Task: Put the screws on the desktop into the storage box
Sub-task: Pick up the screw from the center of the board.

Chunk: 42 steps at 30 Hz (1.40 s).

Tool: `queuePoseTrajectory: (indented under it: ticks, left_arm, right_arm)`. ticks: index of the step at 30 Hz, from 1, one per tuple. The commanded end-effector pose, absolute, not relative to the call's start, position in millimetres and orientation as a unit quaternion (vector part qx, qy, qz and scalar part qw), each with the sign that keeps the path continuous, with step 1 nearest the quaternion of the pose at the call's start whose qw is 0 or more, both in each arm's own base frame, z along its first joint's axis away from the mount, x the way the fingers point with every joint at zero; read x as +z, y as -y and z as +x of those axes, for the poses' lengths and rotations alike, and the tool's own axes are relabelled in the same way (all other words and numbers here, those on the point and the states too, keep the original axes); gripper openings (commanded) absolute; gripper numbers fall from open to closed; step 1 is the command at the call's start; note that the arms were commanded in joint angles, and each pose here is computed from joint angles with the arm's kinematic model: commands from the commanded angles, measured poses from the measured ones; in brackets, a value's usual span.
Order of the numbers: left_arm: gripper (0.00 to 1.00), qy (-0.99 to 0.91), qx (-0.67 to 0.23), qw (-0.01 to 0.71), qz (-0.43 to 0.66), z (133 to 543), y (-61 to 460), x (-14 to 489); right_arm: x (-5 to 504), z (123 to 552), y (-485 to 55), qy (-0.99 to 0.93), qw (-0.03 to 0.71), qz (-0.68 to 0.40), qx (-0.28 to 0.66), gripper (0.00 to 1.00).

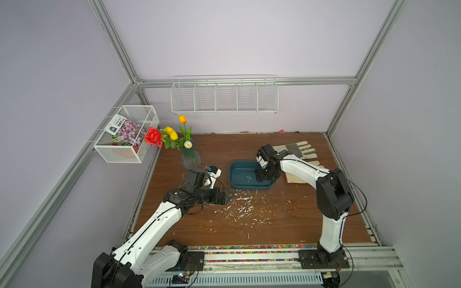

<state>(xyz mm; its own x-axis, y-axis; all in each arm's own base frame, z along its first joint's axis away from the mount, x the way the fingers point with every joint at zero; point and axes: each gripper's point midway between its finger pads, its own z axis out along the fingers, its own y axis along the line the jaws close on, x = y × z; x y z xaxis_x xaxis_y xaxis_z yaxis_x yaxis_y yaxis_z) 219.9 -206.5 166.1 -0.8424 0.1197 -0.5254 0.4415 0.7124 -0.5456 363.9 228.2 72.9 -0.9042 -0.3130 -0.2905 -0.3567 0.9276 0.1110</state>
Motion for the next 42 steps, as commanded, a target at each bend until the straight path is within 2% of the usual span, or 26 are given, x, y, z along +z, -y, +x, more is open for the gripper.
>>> queuePoseTrajectory:
  ticks: [1,5,8,18,29,33,34,36,38,42]
  left_arm:
    - [1.00,-0.904,-0.328,0.231,0.150,223.5,201.2,161.1]
    - [1.00,-0.905,-0.321,0.236,0.147,225.5,199.1,161.1]
    - [1.00,-0.909,-0.312,0.237,0.140,228.6,197.0,159.3]
    - [1.00,-0.927,-0.287,0.217,0.108,243.4,197.7,146.9]
    - [1.00,-0.962,-0.209,0.162,0.072,253.4,187.3,118.8]
    - [0.89,-0.969,-0.187,0.138,0.083,254.7,193.8,107.3]
    - [0.84,-0.969,-0.186,0.135,0.085,255.5,195.9,105.3]
    - [0.68,-0.970,-0.184,0.130,0.088,258.5,200.9,100.5]
    - [0.40,-0.972,-0.176,0.125,0.091,261.0,204.0,95.4]
    - [0.43,-0.974,-0.166,0.118,0.095,266.1,209.9,86.6]
  right_arm:
    - [96.4,361.7,-228.7,-0.963,0.172,-0.180,0.103,0.86]
    - [107.8,348.4,-222.5,-0.961,0.185,-0.173,0.112,0.96]
    - [113.0,334.6,-218.5,-0.959,0.193,-0.169,0.119,0.99]
    - [132.3,273.2,-223.6,-0.940,0.222,-0.175,0.192,0.99]
    - [144.7,241.5,-221.3,-0.929,0.248,-0.183,0.203,0.99]
    - [145.4,237.2,-216.6,-0.928,0.253,-0.183,0.202,0.99]
    - [144.6,236.7,-215.7,-0.928,0.253,-0.184,0.201,0.99]
    - [142.1,235.0,-213.9,-0.929,0.251,-0.185,0.198,0.99]
    - [140.7,234.1,-213.2,-0.929,0.251,-0.185,0.197,0.98]
    - [142.2,234.6,-213.6,-0.928,0.255,-0.187,0.199,0.98]
